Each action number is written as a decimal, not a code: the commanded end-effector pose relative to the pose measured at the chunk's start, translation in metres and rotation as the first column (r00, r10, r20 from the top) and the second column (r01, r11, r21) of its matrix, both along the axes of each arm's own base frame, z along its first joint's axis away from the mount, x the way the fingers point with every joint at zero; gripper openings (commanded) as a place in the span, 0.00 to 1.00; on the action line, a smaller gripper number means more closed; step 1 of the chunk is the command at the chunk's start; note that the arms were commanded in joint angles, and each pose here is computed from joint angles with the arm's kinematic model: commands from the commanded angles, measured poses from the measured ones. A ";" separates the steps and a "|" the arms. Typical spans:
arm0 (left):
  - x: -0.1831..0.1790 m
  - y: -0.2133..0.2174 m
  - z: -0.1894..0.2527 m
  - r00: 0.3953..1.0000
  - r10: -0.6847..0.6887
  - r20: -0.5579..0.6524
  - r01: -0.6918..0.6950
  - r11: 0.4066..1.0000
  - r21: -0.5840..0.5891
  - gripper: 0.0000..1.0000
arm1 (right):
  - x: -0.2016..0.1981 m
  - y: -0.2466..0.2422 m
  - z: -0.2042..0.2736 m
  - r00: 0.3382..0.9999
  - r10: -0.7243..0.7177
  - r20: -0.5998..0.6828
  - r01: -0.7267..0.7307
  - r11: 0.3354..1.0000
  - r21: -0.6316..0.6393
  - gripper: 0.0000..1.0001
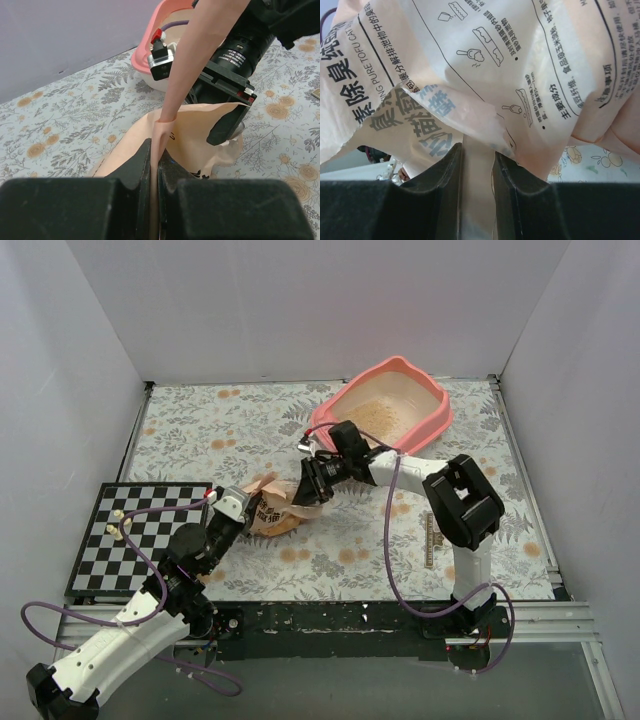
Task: Fill the litter box with clean litter
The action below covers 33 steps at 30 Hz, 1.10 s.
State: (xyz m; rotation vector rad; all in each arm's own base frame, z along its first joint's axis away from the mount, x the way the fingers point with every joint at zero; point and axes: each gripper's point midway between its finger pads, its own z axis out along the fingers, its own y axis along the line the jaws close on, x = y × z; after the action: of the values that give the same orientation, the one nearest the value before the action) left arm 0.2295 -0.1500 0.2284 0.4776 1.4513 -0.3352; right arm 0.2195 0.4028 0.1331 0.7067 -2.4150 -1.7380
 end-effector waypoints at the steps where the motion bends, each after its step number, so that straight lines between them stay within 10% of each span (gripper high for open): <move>1: 0.001 0.004 0.027 0.997 0.024 0.069 -0.019 0.998 -0.064 0.00 | -0.005 -0.002 0.020 0.999 -0.016 0.042 0.007 0.981 0.195 0.01; 12: 0.000 0.004 0.025 0.997 0.020 0.075 -0.016 0.998 -0.058 0.00 | -0.010 -0.030 0.040 0.996 -0.087 0.024 0.071 0.921 0.383 0.01; 33: 0.001 0.004 0.025 0.997 0.017 0.077 -0.013 0.998 -0.055 0.00 | -0.012 -0.084 0.045 0.984 -0.171 0.054 0.143 0.929 0.343 0.01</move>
State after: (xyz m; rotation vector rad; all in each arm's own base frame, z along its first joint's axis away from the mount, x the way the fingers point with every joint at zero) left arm 0.2297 -0.1494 0.2312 0.4777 1.4394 -0.3304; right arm 0.2124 0.3312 0.1697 0.5621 -2.3088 -2.2420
